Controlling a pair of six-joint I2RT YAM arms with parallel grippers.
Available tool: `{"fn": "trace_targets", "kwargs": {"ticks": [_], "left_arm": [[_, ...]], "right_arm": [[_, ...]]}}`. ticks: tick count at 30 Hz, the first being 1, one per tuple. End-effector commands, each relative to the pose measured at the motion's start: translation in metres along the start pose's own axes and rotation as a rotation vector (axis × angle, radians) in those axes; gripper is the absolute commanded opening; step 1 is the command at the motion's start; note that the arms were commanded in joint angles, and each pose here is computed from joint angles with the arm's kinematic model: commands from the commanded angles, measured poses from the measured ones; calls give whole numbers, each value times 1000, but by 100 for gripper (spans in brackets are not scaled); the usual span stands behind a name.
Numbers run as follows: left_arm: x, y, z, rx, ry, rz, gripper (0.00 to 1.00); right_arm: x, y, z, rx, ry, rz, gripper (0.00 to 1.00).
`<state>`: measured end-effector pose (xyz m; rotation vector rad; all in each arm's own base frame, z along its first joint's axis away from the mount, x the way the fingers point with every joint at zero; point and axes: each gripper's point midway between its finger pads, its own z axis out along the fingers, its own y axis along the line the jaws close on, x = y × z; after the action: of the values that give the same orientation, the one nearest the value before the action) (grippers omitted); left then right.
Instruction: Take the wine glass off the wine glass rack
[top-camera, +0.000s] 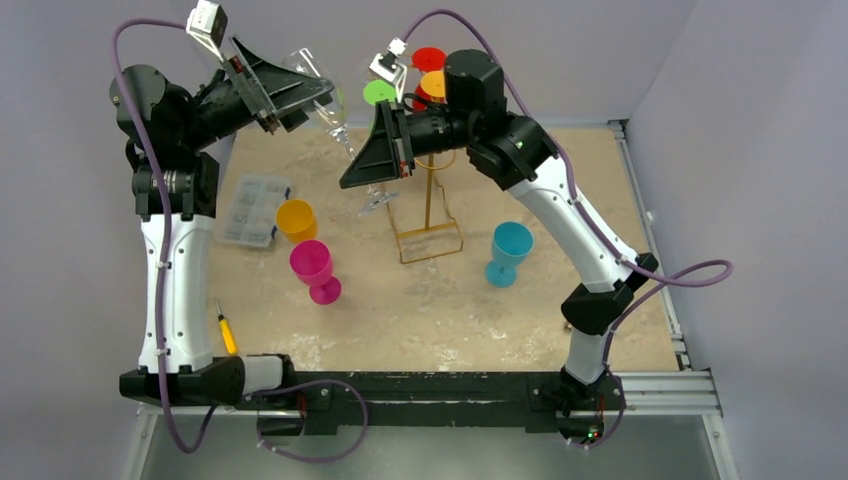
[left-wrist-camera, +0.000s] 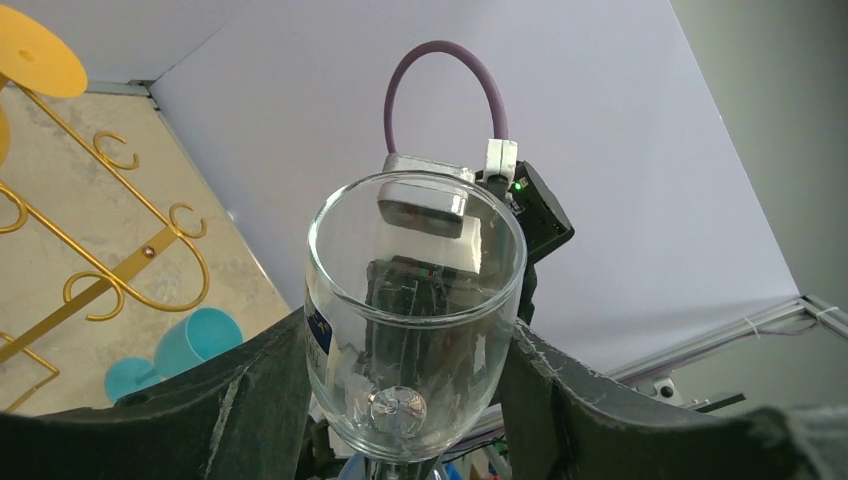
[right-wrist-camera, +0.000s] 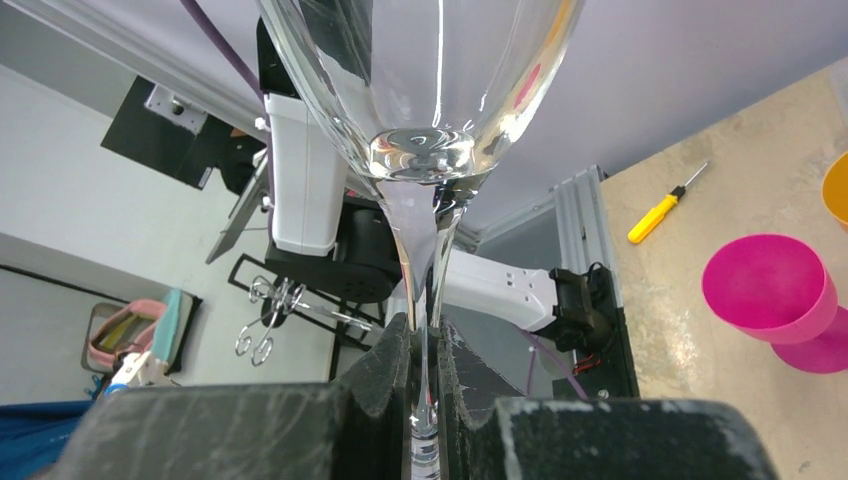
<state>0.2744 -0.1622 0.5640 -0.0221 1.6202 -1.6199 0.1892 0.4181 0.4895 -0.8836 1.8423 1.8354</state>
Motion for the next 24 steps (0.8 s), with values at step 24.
{"fn": "trace_targets", "kwargs": {"ticks": [24], "left_arm": [[0, -22, -16, 56, 36, 47, 63]], "right_arm": [[9, 41, -14, -121, 30, -146, 0]]}}
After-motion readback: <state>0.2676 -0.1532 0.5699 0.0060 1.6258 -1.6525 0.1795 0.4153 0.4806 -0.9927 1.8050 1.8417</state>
